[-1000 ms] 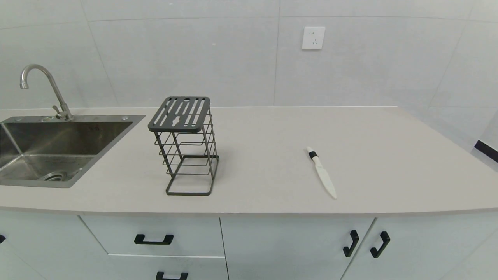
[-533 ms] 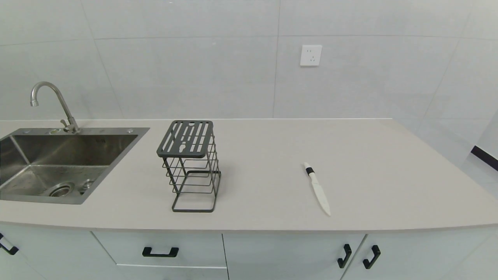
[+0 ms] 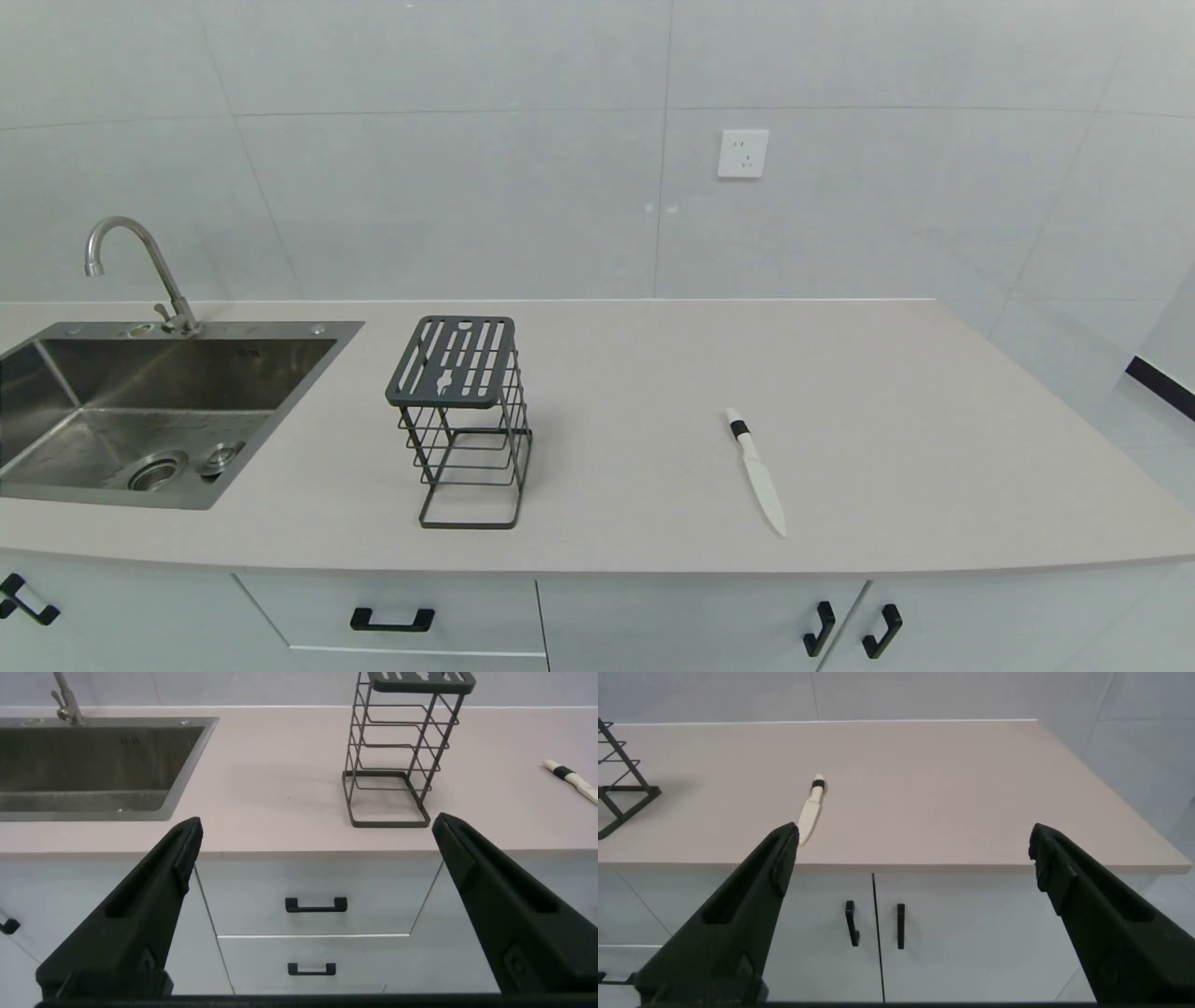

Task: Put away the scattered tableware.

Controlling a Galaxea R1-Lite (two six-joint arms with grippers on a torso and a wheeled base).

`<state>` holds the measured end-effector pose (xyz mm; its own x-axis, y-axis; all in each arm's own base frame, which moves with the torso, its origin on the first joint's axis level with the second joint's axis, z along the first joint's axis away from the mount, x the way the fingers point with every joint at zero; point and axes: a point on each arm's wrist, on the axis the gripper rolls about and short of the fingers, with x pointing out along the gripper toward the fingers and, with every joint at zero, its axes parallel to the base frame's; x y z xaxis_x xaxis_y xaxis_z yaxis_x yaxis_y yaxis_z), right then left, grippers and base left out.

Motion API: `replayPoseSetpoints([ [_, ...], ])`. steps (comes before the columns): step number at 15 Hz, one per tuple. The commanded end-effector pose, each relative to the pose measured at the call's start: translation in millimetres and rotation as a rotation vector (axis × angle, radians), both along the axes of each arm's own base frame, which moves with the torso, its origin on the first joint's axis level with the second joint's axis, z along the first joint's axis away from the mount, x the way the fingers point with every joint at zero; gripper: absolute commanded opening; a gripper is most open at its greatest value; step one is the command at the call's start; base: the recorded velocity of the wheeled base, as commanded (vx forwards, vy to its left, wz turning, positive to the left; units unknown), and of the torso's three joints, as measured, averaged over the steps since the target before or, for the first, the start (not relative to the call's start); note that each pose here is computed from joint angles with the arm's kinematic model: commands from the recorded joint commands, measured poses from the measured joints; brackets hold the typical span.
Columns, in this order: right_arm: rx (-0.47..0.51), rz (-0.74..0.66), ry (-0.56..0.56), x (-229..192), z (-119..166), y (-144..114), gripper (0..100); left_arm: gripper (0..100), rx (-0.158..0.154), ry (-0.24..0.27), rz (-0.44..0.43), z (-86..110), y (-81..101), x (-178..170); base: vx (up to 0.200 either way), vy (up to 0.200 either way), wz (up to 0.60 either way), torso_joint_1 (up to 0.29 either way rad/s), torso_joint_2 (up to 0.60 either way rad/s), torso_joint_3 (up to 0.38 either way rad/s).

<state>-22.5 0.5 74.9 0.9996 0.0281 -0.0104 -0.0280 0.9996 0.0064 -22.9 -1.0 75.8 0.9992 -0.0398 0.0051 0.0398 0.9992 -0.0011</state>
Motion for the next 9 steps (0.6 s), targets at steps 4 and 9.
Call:
replayPoseSetpoints([
  [4, 0.0, 0.0, 0.0, 0.0, 0.0, 0.0, 100, 100, -0.002, 0.001, 0.001, 0.1, 0.0, 0.1, 0.0, 0.0, 0.0, 0.0, 0.0, 0.0],
  [9, 0.0, 0.001, -0.001, -0.1, 0.4, 0.0, 100, 100, -0.002, 0.001, 0.003, 0.1, 0.0, 0.1, 0.0, 0.0, 0.0, 0.0, 0.0, 0.0],
])
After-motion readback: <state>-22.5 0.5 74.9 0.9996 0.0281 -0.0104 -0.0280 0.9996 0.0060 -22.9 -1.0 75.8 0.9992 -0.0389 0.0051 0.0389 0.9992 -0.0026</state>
